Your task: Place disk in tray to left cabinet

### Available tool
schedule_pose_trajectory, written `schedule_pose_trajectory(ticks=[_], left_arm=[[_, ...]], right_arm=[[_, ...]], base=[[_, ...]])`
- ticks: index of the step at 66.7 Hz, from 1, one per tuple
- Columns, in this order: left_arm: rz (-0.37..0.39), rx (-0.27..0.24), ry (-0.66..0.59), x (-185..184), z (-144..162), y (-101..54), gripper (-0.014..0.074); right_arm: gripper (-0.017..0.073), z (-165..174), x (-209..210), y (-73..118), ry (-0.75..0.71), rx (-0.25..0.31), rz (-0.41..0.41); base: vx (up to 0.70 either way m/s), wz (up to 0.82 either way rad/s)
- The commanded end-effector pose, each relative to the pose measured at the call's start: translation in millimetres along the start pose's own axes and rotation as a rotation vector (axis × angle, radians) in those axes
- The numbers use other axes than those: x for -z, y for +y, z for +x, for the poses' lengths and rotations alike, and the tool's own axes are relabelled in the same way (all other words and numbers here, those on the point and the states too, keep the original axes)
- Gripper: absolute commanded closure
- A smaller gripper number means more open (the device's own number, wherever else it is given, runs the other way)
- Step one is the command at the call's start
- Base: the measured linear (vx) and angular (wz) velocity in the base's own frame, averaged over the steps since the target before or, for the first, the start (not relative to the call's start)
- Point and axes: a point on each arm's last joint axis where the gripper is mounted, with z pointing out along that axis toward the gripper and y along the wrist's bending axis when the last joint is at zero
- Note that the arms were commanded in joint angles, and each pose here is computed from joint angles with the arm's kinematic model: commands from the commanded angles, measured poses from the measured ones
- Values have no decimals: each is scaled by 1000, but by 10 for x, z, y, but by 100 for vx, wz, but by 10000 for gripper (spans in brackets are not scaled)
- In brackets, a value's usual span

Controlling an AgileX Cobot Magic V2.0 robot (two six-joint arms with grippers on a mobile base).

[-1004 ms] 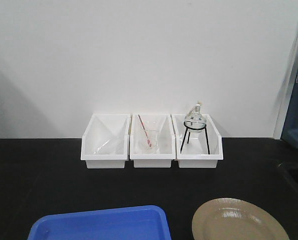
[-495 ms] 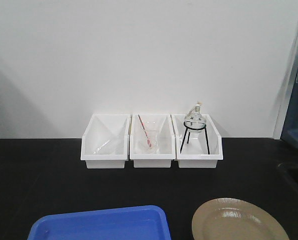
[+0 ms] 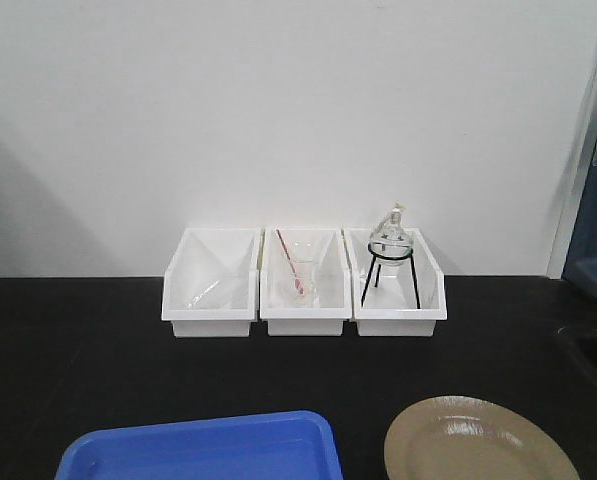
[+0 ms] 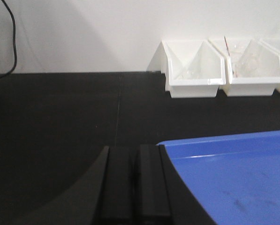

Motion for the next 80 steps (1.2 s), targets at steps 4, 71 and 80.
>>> schedule_pose_trajectory(ticks=[4,71,80], left_arm=[[-4,8,-70,-5,-133,7,277],[-2,9,-61,-6,-125,6,235],[-2,9,-61,-6,-125,6,235]], right_arm=[[164,-149,-90,7,-54,8,-5],[143,167,-1613,114,502,-696,118],[143,231,-1717,105,489,-698,127]], base=[[0,0],[0,0],[0,0]])
